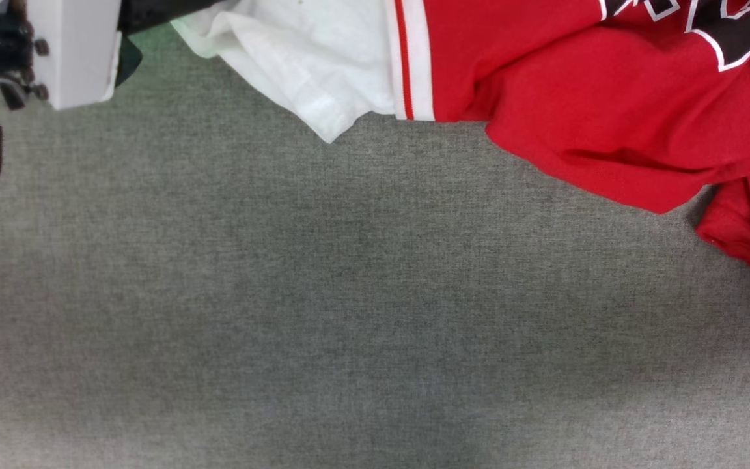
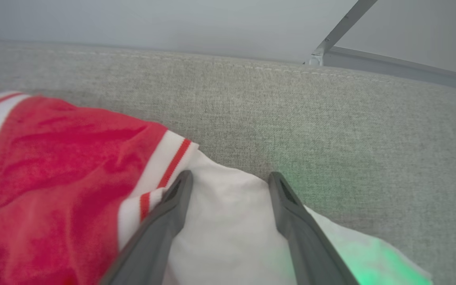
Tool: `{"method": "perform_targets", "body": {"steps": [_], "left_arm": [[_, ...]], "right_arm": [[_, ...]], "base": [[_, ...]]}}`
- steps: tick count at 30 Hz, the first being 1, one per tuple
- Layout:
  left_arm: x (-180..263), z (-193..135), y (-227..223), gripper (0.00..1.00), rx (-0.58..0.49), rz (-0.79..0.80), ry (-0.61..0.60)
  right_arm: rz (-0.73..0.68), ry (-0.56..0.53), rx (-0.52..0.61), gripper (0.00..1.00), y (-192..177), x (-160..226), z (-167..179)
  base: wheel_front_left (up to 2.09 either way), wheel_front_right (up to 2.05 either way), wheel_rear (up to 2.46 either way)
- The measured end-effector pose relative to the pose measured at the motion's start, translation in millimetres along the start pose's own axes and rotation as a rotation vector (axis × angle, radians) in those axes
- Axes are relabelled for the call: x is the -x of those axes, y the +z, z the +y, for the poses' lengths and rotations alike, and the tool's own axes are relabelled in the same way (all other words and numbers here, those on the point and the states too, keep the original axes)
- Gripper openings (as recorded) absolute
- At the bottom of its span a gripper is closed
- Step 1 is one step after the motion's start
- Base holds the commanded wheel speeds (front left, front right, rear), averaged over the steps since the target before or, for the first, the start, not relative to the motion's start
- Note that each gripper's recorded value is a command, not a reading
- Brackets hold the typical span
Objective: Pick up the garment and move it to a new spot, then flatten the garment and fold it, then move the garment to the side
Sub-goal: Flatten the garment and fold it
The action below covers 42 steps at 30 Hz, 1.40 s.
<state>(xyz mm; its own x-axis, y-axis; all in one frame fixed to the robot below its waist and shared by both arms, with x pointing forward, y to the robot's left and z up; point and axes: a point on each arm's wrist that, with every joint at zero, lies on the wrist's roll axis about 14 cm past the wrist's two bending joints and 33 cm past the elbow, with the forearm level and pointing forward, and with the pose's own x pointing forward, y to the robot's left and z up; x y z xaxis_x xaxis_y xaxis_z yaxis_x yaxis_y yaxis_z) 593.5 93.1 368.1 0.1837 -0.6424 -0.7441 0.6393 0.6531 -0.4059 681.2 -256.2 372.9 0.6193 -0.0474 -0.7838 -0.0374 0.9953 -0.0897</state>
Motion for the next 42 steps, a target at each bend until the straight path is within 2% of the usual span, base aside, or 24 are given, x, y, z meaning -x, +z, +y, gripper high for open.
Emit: {"method": "perform_targets", "body": {"steps": [1,2,4,5,15,20,24,29,35,42], "left_arm": [[-1,0,0,0.00,0.001,-0.001,-0.003],[-1,0,0,0.00,0.003,0.000,-0.006],[-2,0,1,0.00,0.002,-0.001,-0.007],[-2,0,1,0.00,0.005,-0.003,-0.009],[-3,1,4,0.00,0.013,-0.033,-0.015],[1,0,13,0.00,0.013,-0.101,0.006],[14,3,29,0.00,0.023,-0.228,0.055],[53,12,57,0.00,0.042,-0.418,0.152],[125,19,99,0.00,0.037,-0.674,0.282],[218,31,150,0.00,0.058,-1.006,0.425]], "right_arm": [[0.007,0.001,-0.003,1.00,-1,0,-1],[0.014,-0.001,-0.003,0.73,-2,1,-2],[0.021,-0.006,-0.001,0.06,-2,2,-3],[0.019,-0.006,-0.001,0.00,-2,2,-4],[-0.016,-0.009,0.000,0.00,-1,0,-3],[-0.158,0.027,-0.012,0.00,19,9,7],[-0.275,0.041,-0.034,0.00,38,28,7],[-0.391,0.027,-0.050,0.00,60,64,-6],[-0.582,-0.010,-0.114,0.00,103,125,-30],[-0.818,0.003,-0.183,0.00,158,174,-16]], "base": [[0.00,0.00,0.00],[0.00,0.00,0.00],[0.00,0.00,0.00],[0.00,0.00,0.00],[0.00,0.00,0.00],[0.00,0.00,0.00],[0.00,0.00,0.00],[0.00,0.00,0.00],[0.00,0.00,0.00],[0.00,0.00,0.00]]}}
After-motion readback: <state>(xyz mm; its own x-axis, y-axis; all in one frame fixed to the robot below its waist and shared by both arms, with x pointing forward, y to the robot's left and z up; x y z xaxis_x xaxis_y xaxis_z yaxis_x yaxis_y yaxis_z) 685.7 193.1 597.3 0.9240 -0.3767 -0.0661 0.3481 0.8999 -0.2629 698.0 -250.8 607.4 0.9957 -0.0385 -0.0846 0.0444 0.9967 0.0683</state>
